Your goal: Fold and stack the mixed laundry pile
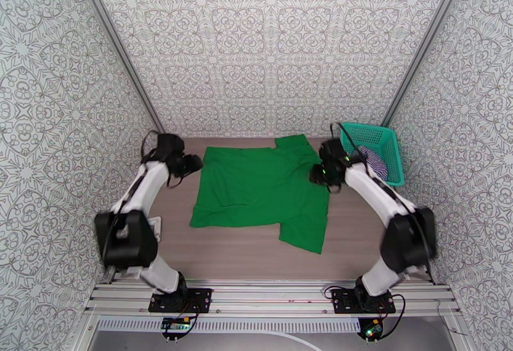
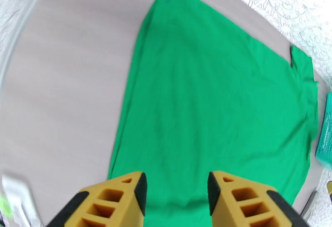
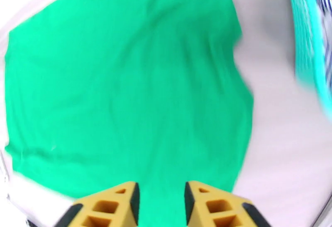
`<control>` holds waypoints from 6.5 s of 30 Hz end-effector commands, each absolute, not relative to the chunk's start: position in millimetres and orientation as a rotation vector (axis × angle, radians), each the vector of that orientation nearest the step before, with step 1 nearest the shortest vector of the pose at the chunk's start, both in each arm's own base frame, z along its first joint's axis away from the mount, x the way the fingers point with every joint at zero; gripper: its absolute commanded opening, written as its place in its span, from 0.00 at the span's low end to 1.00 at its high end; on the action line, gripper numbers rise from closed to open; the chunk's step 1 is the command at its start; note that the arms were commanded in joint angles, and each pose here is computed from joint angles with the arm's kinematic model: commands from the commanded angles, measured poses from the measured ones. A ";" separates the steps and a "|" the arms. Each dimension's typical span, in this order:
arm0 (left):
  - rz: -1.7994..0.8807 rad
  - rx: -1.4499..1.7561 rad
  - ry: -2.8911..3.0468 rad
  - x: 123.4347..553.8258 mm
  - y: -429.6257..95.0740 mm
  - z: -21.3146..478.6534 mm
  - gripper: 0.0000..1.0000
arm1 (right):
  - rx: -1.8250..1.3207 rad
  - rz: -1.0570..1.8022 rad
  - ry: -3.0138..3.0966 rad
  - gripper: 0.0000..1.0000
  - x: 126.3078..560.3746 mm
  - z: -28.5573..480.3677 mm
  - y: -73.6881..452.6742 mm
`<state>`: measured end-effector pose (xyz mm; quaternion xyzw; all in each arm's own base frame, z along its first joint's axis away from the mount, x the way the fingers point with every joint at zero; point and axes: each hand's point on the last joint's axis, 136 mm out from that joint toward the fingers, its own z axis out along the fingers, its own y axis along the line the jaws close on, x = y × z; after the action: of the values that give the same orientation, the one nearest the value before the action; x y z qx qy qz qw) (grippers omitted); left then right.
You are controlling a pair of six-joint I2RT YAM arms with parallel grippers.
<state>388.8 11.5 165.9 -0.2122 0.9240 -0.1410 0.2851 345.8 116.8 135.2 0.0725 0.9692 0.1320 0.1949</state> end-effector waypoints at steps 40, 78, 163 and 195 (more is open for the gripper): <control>-0.374 -0.979 2.640 279.3 -7.7 18.0 0.55 | 0.504 0.682 2.990 0.08 187.3 27.6 119.9; -0.257 -0.942 2.571 245.0 11.1 51.5 0.00 | 0.463 0.593 2.948 0.00 167.8 87.6 102.4; -0.309 -0.558 2.689 334.3 -27.0 84.3 0.45 | 0.275 0.420 2.716 0.41 489.2 110.6 102.4; -0.303 -0.775 2.797 346.4 8.5 -3.9 0.36 | 0.387 0.428 2.747 0.22 382.5 36.8 66.2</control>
<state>355.8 -10.6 18.3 -0.2490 0.9493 -0.1365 0.1352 365.0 71.0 25.2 0.1432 0.9654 0.1673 0.1400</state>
